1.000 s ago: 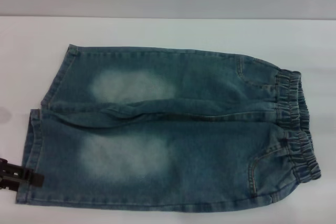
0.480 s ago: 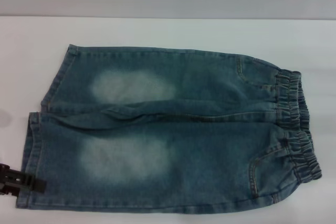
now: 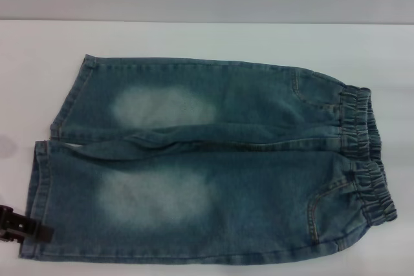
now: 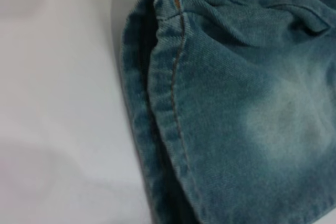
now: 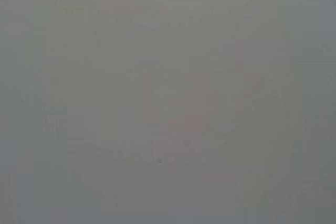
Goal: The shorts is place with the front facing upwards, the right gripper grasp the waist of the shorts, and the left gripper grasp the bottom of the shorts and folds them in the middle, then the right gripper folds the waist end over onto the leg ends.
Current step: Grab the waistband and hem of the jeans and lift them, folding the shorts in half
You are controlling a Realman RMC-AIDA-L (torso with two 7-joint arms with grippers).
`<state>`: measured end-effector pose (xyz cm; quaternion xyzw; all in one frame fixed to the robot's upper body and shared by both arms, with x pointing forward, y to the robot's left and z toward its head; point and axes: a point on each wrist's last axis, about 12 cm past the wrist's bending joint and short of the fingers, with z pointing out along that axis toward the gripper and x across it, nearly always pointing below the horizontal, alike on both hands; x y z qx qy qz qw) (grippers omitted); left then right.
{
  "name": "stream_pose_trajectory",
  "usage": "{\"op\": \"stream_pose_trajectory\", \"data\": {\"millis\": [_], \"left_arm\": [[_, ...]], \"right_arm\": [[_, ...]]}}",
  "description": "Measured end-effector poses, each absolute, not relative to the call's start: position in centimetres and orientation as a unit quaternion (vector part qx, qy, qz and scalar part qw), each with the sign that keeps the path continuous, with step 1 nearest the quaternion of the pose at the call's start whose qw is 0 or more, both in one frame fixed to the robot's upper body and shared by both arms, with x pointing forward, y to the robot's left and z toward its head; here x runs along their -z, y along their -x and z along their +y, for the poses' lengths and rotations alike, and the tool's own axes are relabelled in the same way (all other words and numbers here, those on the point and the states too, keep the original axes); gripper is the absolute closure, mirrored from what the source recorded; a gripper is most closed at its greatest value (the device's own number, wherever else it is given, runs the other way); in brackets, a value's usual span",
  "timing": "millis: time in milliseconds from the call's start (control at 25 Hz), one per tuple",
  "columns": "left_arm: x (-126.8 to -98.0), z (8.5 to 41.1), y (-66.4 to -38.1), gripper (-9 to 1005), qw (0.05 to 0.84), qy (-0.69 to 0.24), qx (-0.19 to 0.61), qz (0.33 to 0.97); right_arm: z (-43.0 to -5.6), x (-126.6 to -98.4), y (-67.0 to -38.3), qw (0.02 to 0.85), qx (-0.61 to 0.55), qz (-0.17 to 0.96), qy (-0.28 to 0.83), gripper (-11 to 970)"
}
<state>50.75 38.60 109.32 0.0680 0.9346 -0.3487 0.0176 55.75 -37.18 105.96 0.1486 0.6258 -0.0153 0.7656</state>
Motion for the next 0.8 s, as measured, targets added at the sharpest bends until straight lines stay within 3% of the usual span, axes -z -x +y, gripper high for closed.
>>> {"op": "stream_pose_trajectory", "data": {"millis": [120,600,800], "left_arm": [[-109.54,38.75,-51.01,513,0.027,-0.067,0.34,0.937],[-109.91,38.75,-51.23,719,0.027,-0.055,0.346,0.936],[-109.8,38.65,-51.09,909,0.024,-0.058,0.348,0.935]], "right_arm": [[-37.2,-105.97,-55.74,0.766,0.016,0.625,-0.15,447],[-37.3,-105.83,-55.55,0.764,0.017,0.626,-0.154,448],[-37.32,-105.81,-55.51,0.764,0.018,0.626,-0.155,446]]}}
